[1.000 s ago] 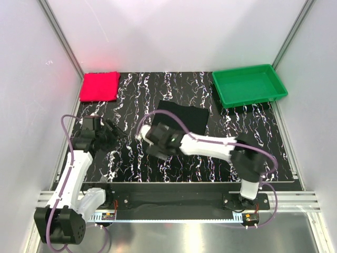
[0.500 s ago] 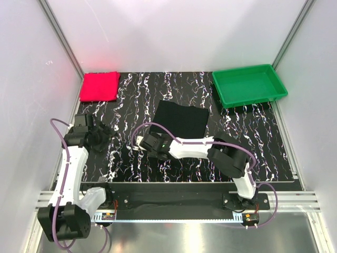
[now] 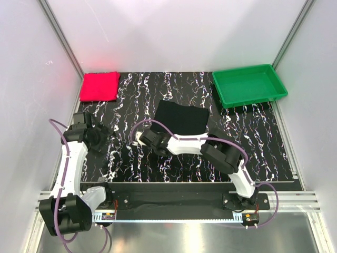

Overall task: Fold and stack the t-shirts
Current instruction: Neatly place the folded tshirt to the corner

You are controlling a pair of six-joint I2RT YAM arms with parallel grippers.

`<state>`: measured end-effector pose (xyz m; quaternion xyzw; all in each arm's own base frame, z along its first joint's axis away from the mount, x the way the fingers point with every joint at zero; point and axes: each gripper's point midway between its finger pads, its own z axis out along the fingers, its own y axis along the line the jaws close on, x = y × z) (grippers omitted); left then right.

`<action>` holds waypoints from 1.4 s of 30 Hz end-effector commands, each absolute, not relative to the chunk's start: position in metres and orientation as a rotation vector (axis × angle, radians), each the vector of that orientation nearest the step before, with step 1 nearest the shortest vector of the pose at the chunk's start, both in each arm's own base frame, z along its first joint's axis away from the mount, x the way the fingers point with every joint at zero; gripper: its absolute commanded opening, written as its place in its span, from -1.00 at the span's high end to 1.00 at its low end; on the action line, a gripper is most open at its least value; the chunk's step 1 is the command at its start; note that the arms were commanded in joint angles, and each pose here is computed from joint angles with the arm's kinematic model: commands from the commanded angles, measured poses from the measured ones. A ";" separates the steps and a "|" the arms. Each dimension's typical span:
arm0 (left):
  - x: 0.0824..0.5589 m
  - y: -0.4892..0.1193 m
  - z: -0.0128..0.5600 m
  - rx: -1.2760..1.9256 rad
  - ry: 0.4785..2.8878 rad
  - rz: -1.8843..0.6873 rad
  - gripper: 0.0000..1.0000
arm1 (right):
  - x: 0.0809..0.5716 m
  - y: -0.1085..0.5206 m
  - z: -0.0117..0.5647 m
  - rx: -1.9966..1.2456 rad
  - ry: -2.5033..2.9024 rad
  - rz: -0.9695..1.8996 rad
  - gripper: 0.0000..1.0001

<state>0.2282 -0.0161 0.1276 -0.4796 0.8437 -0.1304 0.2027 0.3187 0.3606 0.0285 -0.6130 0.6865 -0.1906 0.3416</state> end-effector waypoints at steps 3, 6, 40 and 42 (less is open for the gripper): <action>0.242 -0.015 0.135 -1.291 2.375 -0.376 -0.71 | 0.319 0.362 0.023 -1.620 1.812 -0.410 0.51; 0.251 -0.024 0.130 -1.212 2.424 -0.455 -0.72 | 0.317 0.359 0.035 -1.606 1.804 -0.390 0.76; 0.371 -0.225 0.071 -0.880 2.379 -1.302 -0.98 | 0.298 0.315 0.148 -1.446 1.722 -0.100 1.00; 0.378 -0.230 0.068 -0.871 2.378 -1.318 -0.98 | 0.298 0.313 0.152 -1.430 1.723 -0.089 1.00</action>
